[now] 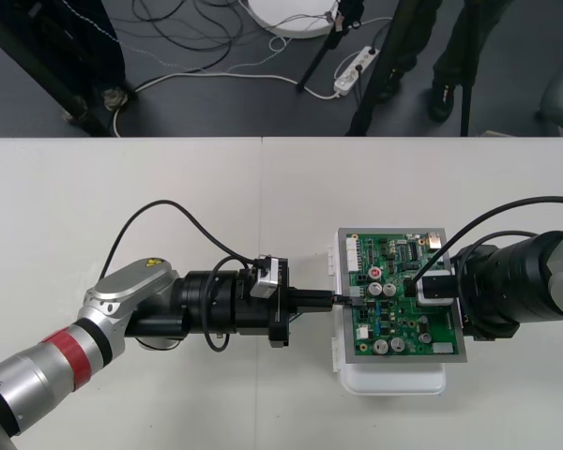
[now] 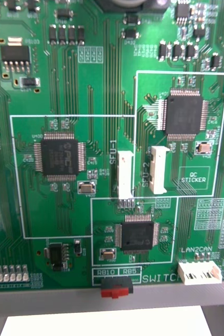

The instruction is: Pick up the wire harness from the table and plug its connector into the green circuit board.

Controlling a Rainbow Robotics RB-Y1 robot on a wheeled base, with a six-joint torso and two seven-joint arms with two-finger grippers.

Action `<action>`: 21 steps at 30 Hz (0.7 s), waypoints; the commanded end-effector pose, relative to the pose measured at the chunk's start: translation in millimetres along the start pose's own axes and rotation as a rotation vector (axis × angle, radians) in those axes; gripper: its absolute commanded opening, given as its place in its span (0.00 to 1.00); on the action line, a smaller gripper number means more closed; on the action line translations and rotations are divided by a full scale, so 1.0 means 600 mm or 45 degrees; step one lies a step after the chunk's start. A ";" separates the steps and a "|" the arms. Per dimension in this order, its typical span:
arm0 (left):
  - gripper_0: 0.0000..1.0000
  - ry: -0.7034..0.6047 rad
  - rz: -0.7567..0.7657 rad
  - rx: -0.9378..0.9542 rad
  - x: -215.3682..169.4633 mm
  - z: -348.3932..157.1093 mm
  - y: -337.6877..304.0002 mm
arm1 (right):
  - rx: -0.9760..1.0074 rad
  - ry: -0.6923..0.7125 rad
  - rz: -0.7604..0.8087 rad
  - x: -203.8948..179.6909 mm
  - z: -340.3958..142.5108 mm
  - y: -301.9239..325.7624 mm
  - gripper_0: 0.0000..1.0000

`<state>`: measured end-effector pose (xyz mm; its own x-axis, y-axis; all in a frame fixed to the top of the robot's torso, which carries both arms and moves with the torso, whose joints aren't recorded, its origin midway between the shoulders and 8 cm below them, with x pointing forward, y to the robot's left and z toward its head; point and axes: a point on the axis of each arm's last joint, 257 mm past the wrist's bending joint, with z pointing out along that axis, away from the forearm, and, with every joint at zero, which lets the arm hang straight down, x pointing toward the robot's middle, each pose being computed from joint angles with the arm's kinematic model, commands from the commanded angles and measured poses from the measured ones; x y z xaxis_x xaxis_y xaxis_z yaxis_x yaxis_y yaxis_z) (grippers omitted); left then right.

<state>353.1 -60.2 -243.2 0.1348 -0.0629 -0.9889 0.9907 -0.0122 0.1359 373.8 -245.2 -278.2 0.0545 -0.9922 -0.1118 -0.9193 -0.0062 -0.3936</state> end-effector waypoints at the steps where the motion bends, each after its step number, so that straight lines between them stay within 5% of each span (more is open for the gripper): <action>1: 0.00 -0.070 0.130 0.057 -0.045 0.061 -0.006 | 0.039 -0.040 0.007 -0.033 -0.014 -0.017 1.00; 21: 0.00 -0.017 0.171 0.068 -0.027 0.046 -0.007 | 0.048 -0.029 0.009 -0.029 -0.014 -0.020 1.00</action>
<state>351.7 -61.2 -245.0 0.1400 -0.0566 -0.9885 0.9898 -0.0184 0.1413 374.4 -246.1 -278.0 0.0523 -0.9927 -0.1089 -0.9185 -0.0050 -0.3955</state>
